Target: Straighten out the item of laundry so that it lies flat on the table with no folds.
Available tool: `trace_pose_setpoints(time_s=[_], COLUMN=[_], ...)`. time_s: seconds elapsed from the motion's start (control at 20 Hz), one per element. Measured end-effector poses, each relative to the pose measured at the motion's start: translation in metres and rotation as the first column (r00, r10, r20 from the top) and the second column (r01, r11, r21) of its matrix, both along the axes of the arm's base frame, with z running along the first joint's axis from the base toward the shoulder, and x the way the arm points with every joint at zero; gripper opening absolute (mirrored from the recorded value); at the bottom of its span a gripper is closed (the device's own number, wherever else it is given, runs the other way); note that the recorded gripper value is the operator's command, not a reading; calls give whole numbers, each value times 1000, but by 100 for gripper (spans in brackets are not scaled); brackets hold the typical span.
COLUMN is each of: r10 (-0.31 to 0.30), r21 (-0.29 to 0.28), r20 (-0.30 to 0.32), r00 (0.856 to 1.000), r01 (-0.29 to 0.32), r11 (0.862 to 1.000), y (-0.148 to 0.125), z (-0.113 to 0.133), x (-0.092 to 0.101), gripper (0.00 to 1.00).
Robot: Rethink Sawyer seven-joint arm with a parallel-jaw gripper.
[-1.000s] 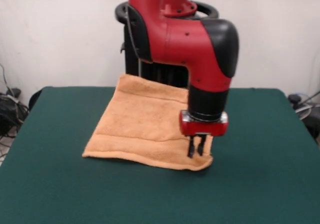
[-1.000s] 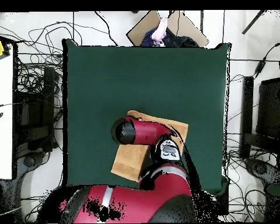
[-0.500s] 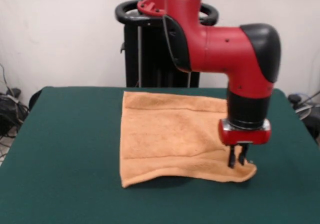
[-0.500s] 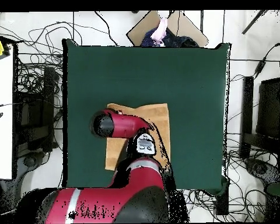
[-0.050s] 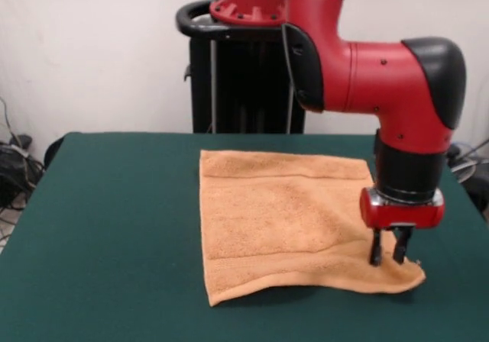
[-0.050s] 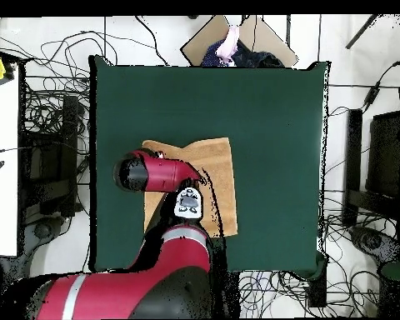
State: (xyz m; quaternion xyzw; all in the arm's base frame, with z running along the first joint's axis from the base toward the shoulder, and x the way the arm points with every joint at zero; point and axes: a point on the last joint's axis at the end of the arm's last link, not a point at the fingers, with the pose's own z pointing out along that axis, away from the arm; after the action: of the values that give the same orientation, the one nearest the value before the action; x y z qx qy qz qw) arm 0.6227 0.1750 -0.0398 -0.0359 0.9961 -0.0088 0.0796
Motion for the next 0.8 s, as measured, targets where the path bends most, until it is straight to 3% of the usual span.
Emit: trace_pose_setpoints(time_s=[0.35,0.8], r10=[-14,-78], r21=[-35,-28], r20=[12,-24], r00=[1000,997], r01=[15,77], r11=[999,997], y=[-21,-59], z=[13,95], x=[7,32], gripper=[100,100])
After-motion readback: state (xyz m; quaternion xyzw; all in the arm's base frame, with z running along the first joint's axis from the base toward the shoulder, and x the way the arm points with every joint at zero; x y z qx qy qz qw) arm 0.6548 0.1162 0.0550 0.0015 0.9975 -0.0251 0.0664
